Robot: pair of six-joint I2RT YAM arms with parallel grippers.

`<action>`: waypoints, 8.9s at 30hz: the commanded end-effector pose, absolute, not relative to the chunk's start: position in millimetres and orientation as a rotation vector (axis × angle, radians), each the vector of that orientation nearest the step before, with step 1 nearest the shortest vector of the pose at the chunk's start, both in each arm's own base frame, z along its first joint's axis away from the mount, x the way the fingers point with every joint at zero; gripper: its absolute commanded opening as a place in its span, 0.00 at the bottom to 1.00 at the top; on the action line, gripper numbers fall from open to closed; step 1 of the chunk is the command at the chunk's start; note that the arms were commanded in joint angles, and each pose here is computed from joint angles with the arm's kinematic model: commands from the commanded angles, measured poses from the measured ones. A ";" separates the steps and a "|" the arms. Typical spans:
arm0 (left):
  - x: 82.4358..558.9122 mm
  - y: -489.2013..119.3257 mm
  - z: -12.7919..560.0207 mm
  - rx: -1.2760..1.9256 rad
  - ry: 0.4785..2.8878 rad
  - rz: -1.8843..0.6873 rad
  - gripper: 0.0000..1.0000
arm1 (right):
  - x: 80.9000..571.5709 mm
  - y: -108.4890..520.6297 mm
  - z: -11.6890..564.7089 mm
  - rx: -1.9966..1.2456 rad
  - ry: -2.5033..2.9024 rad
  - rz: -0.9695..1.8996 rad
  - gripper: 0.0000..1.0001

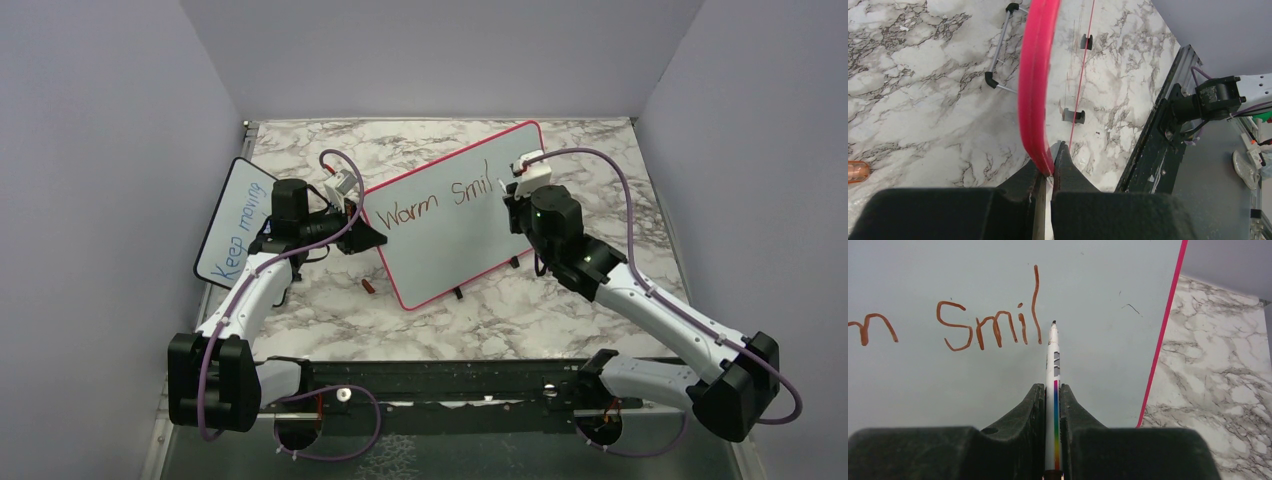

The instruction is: Write a sentence on the whiteboard

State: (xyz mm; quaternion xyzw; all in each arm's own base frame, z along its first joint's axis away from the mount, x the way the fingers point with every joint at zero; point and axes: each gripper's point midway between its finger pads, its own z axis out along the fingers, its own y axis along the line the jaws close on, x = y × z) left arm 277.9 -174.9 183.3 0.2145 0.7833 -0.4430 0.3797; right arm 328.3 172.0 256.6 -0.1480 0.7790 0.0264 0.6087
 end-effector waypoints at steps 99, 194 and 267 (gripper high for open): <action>284.8 -159.7 156.8 0.546 2.072 -0.992 0.00 | 332.7 181.0 220.0 -0.404 1.922 0.145 0.00; 283.4 -161.4 157.8 0.553 2.064 -1.008 0.00 | 372.1 164.4 263.3 -0.238 1.735 0.165 0.01; 284.2 -159.9 157.9 0.532 2.070 -0.994 0.00 | 339.5 155.2 246.4 -0.237 1.839 0.213 0.00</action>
